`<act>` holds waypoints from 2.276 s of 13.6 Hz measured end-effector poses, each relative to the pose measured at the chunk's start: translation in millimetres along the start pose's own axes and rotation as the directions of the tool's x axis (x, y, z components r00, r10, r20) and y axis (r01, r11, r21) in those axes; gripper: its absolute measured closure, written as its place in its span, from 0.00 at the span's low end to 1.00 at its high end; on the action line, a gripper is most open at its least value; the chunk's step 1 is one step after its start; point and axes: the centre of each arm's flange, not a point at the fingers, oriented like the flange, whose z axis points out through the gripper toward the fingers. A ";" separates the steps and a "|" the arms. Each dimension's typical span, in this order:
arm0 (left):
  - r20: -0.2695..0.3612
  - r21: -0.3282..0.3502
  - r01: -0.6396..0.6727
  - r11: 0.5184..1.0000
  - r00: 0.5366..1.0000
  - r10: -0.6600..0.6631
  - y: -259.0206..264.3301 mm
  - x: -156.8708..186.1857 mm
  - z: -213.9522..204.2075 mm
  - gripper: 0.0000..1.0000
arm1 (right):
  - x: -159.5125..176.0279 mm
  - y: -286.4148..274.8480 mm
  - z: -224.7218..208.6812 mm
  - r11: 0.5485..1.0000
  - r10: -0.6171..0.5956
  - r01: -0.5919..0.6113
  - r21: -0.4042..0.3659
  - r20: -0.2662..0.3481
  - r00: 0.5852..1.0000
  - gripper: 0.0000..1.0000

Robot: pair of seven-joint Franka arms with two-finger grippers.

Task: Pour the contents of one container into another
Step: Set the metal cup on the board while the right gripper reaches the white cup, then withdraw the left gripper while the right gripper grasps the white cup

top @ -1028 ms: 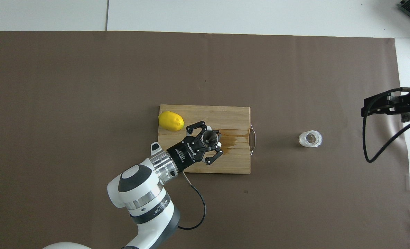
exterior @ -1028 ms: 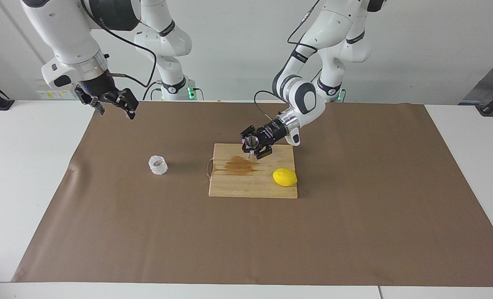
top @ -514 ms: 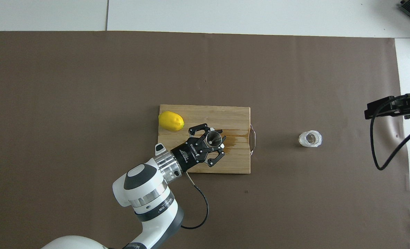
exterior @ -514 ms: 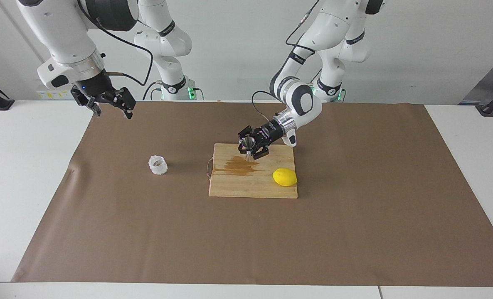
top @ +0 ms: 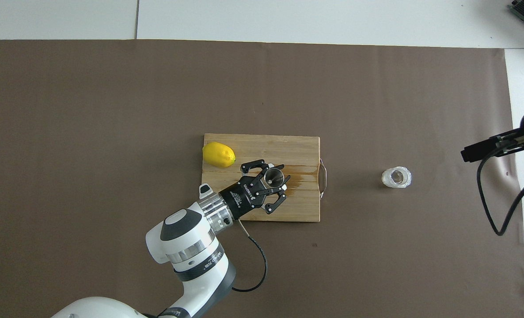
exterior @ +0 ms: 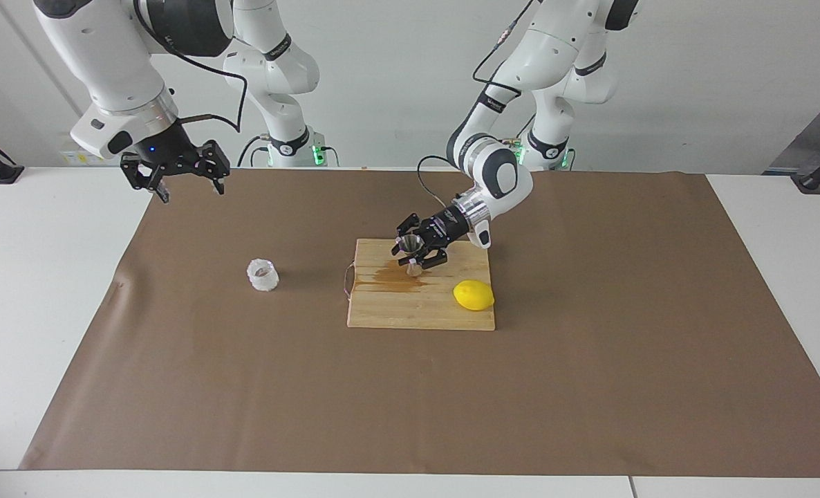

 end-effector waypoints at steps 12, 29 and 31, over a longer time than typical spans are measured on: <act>-0.107 -0.042 -0.002 0.999 0.994 -0.002 3.8 8.9 -7.0 0.00 | -19.2 -0.9 65.2 0.773 -0.628 0.633 0.041 -0.091 0.773 0.00; -0.360 -0.097 -0.097 0.991 0.931 0.056 4.1 -8.7 -34.1 0.00 | -41.7 59.8 266.7 0.406 -0.794 0.913 -0.045 -0.512 0.328 0.00; -0.363 -0.087 -0.112 0.990 0.929 0.073 5.4 -9.4 -34.3 0.00 | -40.4 59.8 281.0 0.395 -0.785 0.917 -0.059 -0.539 0.304 0.00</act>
